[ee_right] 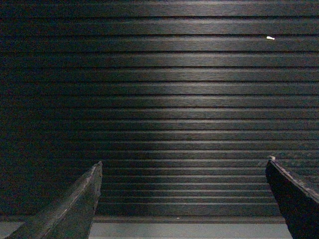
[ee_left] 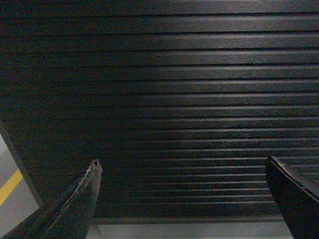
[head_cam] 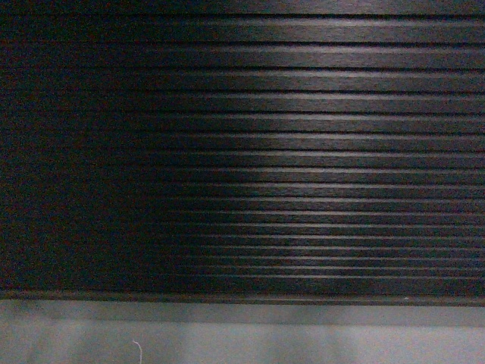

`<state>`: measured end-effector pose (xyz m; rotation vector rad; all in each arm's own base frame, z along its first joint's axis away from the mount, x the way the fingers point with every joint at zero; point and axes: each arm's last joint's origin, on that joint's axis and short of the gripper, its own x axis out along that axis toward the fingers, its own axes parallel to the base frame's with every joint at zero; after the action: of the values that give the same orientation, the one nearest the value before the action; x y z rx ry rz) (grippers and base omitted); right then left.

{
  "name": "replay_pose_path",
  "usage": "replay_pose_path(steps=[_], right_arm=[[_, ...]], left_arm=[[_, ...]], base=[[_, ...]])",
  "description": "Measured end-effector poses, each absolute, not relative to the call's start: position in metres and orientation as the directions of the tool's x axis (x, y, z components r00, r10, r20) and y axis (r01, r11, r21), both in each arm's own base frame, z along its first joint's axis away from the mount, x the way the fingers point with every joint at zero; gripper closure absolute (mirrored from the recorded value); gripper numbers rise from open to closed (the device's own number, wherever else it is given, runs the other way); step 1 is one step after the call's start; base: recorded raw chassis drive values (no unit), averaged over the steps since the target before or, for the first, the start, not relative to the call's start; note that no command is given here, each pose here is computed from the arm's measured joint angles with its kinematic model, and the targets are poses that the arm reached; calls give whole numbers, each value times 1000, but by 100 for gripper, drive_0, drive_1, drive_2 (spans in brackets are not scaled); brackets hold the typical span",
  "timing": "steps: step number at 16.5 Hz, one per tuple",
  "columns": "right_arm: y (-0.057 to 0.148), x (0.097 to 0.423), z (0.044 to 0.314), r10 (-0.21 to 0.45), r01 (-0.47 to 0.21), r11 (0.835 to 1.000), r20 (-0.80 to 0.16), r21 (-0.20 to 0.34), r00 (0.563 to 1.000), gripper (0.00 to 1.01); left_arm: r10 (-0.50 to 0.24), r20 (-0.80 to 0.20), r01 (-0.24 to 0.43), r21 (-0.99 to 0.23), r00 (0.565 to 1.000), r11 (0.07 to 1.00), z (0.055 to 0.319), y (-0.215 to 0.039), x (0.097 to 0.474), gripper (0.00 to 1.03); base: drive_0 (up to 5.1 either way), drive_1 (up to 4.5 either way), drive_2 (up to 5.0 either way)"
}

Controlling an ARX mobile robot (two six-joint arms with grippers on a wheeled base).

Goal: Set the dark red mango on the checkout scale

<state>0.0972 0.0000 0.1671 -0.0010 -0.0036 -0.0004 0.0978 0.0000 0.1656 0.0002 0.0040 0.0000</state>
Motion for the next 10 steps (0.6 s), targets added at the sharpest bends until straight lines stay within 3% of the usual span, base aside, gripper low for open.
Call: replay_pose_path(steps=[3,10], right_arm=[[0,97,167,0,0,1000,4,-1,1000,3],[0,97,167,0,0,1000,4,-1,1000,3]], left_arm=[[0,-4,0,0,1000,1000,166,0,98,5],[0,-4,0,1,1000,1000,166,0,98,5]], base=[[-2,255,-260],[0,0,0]])
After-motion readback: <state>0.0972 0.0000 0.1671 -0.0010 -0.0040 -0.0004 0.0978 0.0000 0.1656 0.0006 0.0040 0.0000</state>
